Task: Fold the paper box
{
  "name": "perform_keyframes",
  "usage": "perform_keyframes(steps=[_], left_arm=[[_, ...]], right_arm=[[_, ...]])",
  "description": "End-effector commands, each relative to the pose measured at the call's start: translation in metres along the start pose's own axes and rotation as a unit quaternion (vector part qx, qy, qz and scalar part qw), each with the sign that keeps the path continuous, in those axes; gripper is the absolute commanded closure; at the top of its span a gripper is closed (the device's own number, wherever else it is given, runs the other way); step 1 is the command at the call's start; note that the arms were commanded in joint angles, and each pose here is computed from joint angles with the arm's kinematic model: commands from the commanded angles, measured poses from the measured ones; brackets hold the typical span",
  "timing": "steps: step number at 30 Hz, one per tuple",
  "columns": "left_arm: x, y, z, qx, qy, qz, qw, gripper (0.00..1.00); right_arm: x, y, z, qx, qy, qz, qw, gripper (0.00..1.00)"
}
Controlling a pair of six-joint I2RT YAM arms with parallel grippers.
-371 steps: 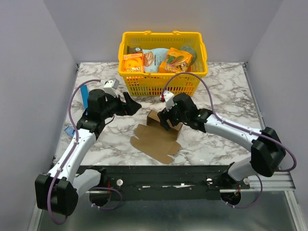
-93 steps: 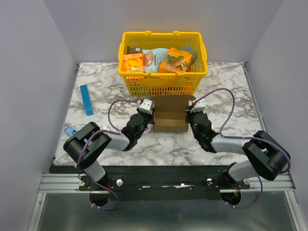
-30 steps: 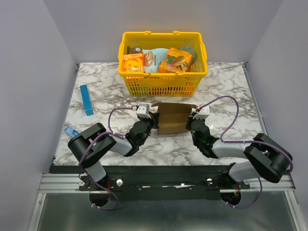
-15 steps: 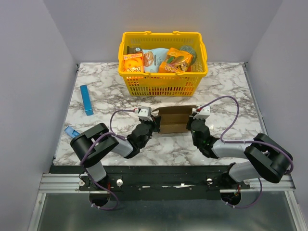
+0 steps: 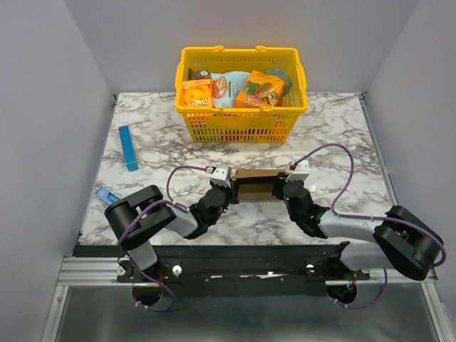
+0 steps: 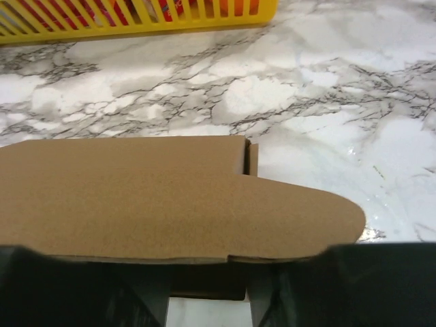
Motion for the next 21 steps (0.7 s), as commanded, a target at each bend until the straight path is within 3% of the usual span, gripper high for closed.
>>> perform_keyframes(steps=[1, 3, 8, 21], left_arm=[[-0.034, -0.013, 0.022, 0.053, 0.090, 0.076, 0.992, 1.00], [-0.034, -0.013, 0.024, 0.066, 0.100, 0.076, 0.990, 1.00], [-0.030, -0.009, 0.026, 0.095, 0.122, 0.072, 0.985, 1.00], [-0.029, 0.000, 0.025, 0.111, 0.147, 0.073, 0.980, 1.00]], right_arm=[[0.004, -0.017, 0.001, 0.044, 0.005, 0.022, 0.999, 0.41], [0.006, -0.023, 0.002, 0.066, -0.003, 0.029, 0.997, 0.31], [0.017, -0.040, -0.001, 0.109, -0.010, 0.039, 0.993, 0.23], [0.035, -0.101, -0.003, 0.316, 0.002, 0.044, 0.948, 0.24]])
Point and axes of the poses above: each gripper's point midway between its finger pads, its own y axis out along the fingers, its own z axis along the line the jaws close on, x = y × z, the point moved 9 cm from there along -y, back along the fingers, and after that the axes turned 3 degrees about y, right-handed, at the moved point
